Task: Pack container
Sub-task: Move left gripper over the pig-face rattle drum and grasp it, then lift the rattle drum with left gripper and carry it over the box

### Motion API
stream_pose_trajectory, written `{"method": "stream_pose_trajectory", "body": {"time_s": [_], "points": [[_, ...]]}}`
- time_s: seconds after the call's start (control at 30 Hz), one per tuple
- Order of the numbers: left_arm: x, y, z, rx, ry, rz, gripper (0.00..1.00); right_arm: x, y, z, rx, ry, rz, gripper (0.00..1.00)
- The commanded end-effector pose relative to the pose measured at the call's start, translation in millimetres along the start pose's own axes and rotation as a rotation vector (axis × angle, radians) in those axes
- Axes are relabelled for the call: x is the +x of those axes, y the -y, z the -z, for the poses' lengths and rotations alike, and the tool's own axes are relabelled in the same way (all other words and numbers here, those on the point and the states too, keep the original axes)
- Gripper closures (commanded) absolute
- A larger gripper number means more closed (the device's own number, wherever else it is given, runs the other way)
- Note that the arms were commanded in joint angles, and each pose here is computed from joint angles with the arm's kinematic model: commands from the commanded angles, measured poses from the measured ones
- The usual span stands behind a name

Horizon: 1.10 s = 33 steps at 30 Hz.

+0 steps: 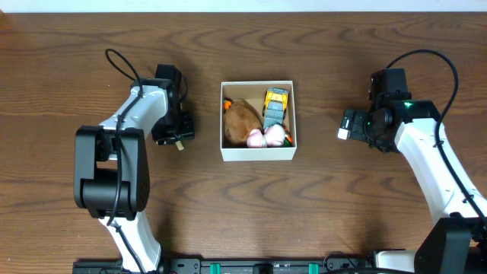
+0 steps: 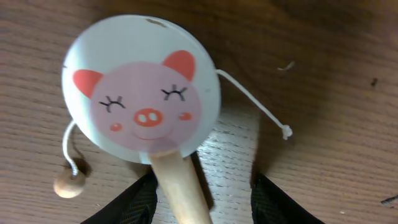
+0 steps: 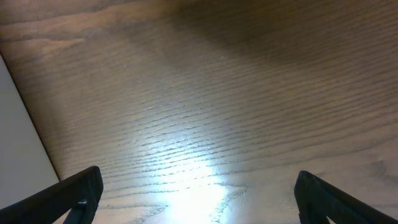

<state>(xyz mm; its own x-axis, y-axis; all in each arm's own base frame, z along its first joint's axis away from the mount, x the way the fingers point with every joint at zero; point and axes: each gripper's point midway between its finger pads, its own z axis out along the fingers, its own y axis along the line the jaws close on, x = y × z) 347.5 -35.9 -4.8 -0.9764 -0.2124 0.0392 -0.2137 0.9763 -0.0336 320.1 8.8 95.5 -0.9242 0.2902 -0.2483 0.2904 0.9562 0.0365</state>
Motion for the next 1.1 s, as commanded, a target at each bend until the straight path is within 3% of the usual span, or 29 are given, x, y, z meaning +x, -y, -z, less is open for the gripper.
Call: {"method": "stream_pose_trajectory", "body": {"time_s": [0.0,0.2,0.33,0.7,0.73,1.07], "points": [[8,-8,-12,-0.012,-0.035,0.010,0.57,0,3,-1,0.007,-0.001,0.007,0.01],[6,-8,-12,-0.010,-0.030,0.017,0.66,0,3,-1,0.007,-0.001,0.007,0.01],[7,-8,-12,-0.010,-0.030,0.018,0.79,0,3,-1,0.007,-0.001,0.007,0.01],[11,-8,-4,-0.014,-0.045,0.032,0.81,-1,3,-1,0.006,0.001,0.007,0.01],[10,-7,2,-0.012,-0.038,0.031,0.87,-1,3,-1,0.005,0.003,0.007,0.01],[-9,53,140,0.096,0.267,-0.107,0.94,-3,2,-1,0.002,0.010,0.006,0.01]]}}
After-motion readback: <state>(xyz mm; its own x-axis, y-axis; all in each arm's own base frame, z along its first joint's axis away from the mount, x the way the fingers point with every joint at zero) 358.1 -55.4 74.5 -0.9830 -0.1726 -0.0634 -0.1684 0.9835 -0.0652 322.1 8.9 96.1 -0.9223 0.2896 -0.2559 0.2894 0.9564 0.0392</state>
